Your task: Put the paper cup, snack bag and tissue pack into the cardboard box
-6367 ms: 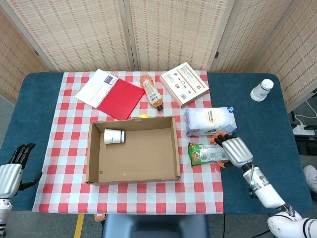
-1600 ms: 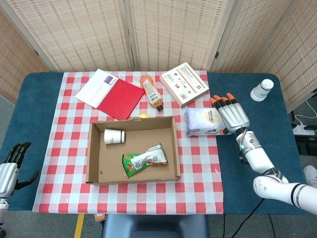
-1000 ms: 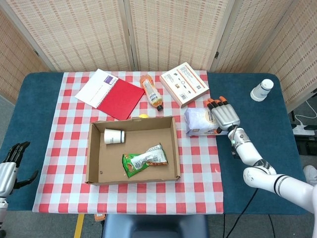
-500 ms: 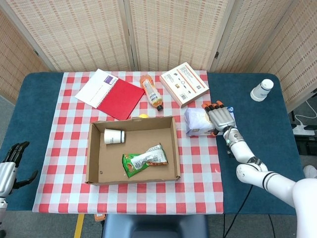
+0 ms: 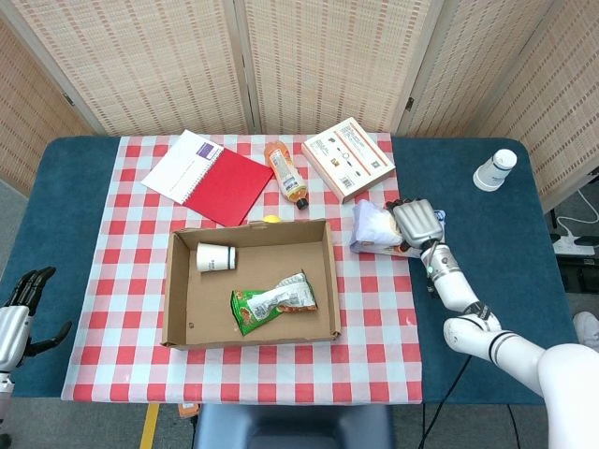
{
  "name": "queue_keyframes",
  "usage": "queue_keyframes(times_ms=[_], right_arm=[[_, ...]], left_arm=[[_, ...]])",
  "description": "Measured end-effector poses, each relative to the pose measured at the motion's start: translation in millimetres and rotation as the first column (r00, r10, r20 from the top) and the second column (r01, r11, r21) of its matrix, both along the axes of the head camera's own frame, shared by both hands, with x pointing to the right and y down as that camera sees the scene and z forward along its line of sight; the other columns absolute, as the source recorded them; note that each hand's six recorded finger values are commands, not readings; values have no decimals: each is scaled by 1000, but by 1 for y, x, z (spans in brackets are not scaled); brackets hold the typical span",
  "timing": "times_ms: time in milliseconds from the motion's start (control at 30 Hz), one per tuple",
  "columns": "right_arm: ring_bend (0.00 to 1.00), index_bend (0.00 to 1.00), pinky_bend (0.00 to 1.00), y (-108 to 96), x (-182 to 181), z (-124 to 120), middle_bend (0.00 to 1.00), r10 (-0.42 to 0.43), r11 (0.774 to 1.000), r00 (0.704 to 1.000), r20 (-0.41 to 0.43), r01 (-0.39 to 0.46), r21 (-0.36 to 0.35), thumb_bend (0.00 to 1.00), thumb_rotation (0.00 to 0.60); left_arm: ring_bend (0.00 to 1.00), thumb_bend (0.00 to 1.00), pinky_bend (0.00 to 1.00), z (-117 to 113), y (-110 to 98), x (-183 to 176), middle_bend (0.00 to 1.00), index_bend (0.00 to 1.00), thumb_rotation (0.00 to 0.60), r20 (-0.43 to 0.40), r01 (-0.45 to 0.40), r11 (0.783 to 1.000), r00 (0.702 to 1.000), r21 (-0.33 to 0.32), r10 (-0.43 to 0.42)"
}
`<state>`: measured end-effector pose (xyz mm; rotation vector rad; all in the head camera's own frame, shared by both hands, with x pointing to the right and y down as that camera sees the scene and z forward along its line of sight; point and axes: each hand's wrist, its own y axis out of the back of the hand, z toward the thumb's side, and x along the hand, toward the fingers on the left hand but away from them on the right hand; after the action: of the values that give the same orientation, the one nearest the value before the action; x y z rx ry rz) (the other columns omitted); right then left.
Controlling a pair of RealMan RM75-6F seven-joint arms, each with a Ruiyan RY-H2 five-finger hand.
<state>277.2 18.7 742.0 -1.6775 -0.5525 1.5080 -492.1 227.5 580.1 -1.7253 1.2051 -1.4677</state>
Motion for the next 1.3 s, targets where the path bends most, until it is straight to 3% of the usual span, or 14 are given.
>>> queue_keyframes(times_ms=[233, 433, 633, 867, 1067, 1300], right_arm=[[411, 669, 606, -16, 2, -34, 419, -22, 997, 1000, 5, 21, 75, 0, 600], [421, 670, 616, -32, -9, -88, 422, -41, 987, 999, 22, 37, 156, 0, 600], [421, 696, 614, -35, -51, -145, 439, -65, 977, 987, 146, 33, 210, 0, 600], [421, 703, 614, -36, -131, -200, 448, -199, 950, 938, 285, 113, 292, 0, 600], [422, 713, 614, -6, -190, -199, 456, -230, 966, 861, 453, 145, 214, 0, 600], [422, 715, 616, 36, -231, -171, 458, -251, 968, 812, 527, 226, 113, 0, 600]], left_arm=[[0, 295, 276, 1, 0, 1, 39, 60, 600, -3, -1, 1000, 1000, -3, 1], [0, 299, 277, 1, 1, 2, 39, 61, 600, 7, -14, 1000, 1000, -10, 15], [0, 298, 277, 0, 1, 5, 39, 64, 600, 9, -22, 1000, 1000, -8, 22], [0, 298, 277, 2, 1, 5, 39, 68, 600, 15, -22, 1000, 1000, -8, 22], [0, 297, 277, 1, 1, 5, 39, 69, 600, 16, -23, 1000, 1000, -8, 23], [0, 297, 277, 1, 0, 2, 39, 69, 600, 28, -20, 1000, 999, -4, 20]])
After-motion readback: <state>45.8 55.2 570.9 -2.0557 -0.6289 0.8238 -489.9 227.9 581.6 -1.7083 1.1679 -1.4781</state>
